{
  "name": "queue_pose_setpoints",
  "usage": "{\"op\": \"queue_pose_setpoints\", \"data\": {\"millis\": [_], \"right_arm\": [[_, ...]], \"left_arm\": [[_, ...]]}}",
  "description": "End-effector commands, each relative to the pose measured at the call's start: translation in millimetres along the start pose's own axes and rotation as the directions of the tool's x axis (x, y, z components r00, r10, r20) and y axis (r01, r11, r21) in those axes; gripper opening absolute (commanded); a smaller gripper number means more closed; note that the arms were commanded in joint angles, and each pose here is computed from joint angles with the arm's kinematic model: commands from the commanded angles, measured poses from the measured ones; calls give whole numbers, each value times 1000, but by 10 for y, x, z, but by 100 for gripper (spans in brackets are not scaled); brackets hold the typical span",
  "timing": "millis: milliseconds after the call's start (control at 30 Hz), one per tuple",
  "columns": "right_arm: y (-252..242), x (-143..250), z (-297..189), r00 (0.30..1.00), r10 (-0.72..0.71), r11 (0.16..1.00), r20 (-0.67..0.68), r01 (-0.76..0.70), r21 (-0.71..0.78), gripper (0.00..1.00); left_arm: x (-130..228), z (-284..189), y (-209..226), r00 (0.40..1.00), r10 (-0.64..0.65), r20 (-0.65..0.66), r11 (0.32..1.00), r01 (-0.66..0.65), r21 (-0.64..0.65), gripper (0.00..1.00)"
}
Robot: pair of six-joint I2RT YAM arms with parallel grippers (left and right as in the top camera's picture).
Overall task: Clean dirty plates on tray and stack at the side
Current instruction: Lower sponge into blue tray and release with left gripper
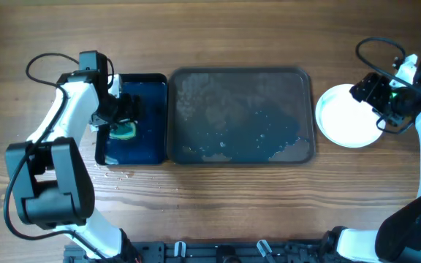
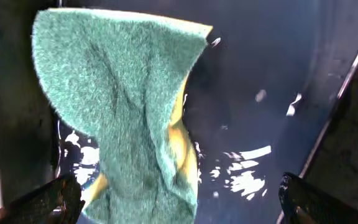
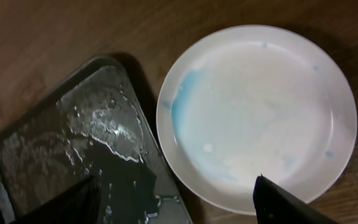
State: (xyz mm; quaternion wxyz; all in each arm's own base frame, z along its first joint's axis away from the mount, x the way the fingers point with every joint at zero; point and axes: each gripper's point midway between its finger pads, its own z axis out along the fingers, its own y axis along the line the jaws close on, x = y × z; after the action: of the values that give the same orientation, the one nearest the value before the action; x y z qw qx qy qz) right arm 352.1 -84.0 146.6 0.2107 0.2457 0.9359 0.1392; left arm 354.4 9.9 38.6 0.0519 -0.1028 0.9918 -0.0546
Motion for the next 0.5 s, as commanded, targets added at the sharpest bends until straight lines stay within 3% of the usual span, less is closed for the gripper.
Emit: {"op": "queue_pose_setpoints", "data": {"millis": [0,133,200,467], "right_arm": [[182,-35,-300,994,-88,995,63,91,-35,80],[303,124,-840,972,-177,983,154,182,-17,82],[347,246,-1152,952,-216,976,216,219,9,99],[558,868,-2220,822,-266,956,503,290,32,100]], "left_arm": [[-315,-612,-151,991,18,136,999,-23,33,100],[-416,-1235,-232,958,31,285,998,-46,49,100],[-409,-1354,-243,948,33,316,997,-51,52,100],[-407,-1372,-245,947,33,321,997,-52,52,100]]}}
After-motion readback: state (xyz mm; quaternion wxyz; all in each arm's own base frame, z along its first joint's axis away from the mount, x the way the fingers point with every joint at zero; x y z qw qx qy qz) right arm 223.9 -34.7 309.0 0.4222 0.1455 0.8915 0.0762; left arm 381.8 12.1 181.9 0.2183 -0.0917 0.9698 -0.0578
